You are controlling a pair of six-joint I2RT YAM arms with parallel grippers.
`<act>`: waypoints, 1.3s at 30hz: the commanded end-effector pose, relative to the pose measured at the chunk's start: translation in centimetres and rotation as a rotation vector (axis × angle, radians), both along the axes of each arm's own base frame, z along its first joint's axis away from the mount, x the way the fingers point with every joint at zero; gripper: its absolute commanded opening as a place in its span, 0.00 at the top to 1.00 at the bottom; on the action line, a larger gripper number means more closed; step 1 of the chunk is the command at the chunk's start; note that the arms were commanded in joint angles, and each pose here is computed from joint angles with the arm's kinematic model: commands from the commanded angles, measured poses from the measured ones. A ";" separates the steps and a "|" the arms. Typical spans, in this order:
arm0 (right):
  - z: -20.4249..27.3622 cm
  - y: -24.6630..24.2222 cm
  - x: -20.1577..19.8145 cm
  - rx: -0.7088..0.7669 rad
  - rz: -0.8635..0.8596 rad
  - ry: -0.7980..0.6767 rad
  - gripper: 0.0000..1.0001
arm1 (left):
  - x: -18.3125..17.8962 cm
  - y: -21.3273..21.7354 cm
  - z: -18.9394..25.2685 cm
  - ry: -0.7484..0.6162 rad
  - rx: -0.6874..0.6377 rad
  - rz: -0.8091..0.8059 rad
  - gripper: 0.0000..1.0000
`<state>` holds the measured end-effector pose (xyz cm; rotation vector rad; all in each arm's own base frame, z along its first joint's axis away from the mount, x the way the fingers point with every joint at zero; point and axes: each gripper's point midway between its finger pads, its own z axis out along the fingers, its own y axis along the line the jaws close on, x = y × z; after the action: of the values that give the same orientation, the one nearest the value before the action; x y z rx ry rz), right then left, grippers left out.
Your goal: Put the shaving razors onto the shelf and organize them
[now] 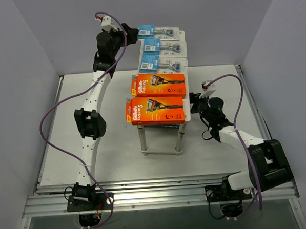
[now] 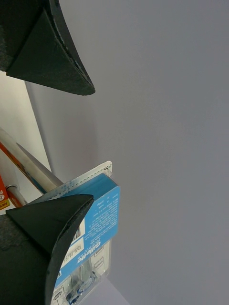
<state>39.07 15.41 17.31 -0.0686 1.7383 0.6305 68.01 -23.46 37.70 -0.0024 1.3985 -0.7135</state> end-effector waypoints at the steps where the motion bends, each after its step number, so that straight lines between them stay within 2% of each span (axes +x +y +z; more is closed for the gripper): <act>1: 2.0 0.6 0.2 0.023 0.020 -0.072 0.27 | -2.0 -0.8 4.5 -0.077 -0.026 -0.025 0.06; 10: 2.1 0.6 0.1 0.013 0.017 -0.072 0.27 | -3.0 3.9 8.7 -0.101 -0.054 0.042 0.06; 19: 2.2 -0.1 0.4 -0.013 -0.019 -0.065 0.27 | -5.1 8.2 10.1 -0.031 -0.026 0.086 0.06; 21: 3.0 -0.6 0.4 -0.005 -0.035 -0.074 0.27 | -6.0 9.8 9.5 0.022 -0.017 0.128 0.06; 23: 3.5 -0.8 0.4 -0.003 -0.041 -0.082 0.26 | -8.0 11.2 10.5 0.046 -0.014 0.142 0.06; 24: 4.0 -1.0 0.4 0.000 -0.050 -0.086 0.26 | -7.9 12.0 7.9 0.120 -0.015 0.148 0.06; 25: 4.2 -1.4 0.4 0.004 -0.065 -0.084 0.26 | -9.8 12.5 9.7 0.100 -0.025 0.142 0.06; 26: 4.2 -1.6 0.3 0.004 -0.076 -0.073 0.26 | -10.5 12.8 9.3 0.110 -0.023 0.134 0.06; 27: 4.6 -2.0 0.1 0.013 -0.093 -0.076 0.26 | -10.8 12.9 6.0 0.179 0.000 0.131 0.06; 28: 4.5 -2.5 0.0 0.024 -0.115 -0.065 0.26 | -12.8 13.1 7.6 0.149 0.005 0.127 0.06; 29: 4.2 -3.1 0.0 0.019 -0.150 -0.044 0.26 | -13.7 13.0 7.2 0.157 0.015 0.122 0.06; 30: 4.5 -3.5 -0.3 0.018 -0.167 -0.044 0.27 | -14.2 12.9 4.5 0.214 0.041 0.112 0.06; 32: 3.9 -4.5 -0.7 -0.009 -0.207 -0.010 0.27 | -17.2 12.6 5.0 0.226 0.056 0.085 0.06; 39: 7.9 -7.4 -3.1 -0.083 -0.313 -0.063 0.26 | -25.3 10.9 0.4 0.308 0.165 0.004 0.06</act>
<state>36.33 10.14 21.41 0.0878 1.7376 0.4243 45.96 -11.45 37.59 -0.0946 1.7509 -0.6092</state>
